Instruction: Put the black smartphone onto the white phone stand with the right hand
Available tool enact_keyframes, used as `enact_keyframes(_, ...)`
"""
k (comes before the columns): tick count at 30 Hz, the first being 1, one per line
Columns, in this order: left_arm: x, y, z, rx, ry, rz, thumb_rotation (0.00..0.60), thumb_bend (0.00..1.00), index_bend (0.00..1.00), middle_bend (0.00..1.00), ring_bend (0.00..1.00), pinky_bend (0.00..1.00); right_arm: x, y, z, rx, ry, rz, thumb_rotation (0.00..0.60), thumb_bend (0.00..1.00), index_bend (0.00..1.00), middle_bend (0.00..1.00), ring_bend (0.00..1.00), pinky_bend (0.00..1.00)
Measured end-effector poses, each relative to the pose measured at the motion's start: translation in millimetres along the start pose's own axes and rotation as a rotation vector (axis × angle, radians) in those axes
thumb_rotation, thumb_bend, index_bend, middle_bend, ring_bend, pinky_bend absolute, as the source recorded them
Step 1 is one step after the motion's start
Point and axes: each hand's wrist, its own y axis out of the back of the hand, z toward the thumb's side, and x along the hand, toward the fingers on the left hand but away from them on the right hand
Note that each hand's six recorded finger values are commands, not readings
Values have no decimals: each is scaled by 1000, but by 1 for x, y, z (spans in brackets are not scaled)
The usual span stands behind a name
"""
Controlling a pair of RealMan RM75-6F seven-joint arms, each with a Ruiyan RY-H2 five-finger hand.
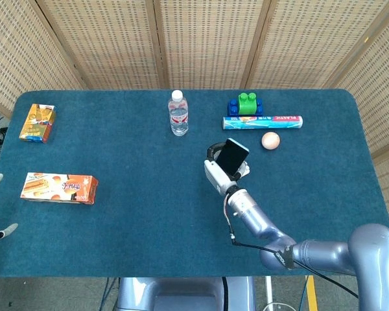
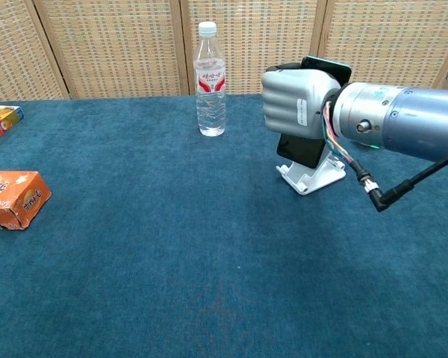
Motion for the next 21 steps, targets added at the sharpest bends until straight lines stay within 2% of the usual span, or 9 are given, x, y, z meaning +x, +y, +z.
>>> enact_keyframes(8, 0, -1, -3, 2, 5, 0, 600, 0, 0, 0, 0, 0, 0, 3, 12, 18, 7, -5, 600, 440, 490, 552, 538, 418)
enact_keyframes(14, 1, -1, -4, 3, 5, -2, 600, 0, 0, 0, 0, 0, 0, 3, 18, 26, -4, 24, 600, 440, 490, 554, 586, 418)
enact_keyframes(21, 0, -1, -5, 2, 5, 0, 600, 0, 0, 0, 0, 0, 1, 5, 24, 3, -7, 68, 600, 440, 490, 558, 588, 418)
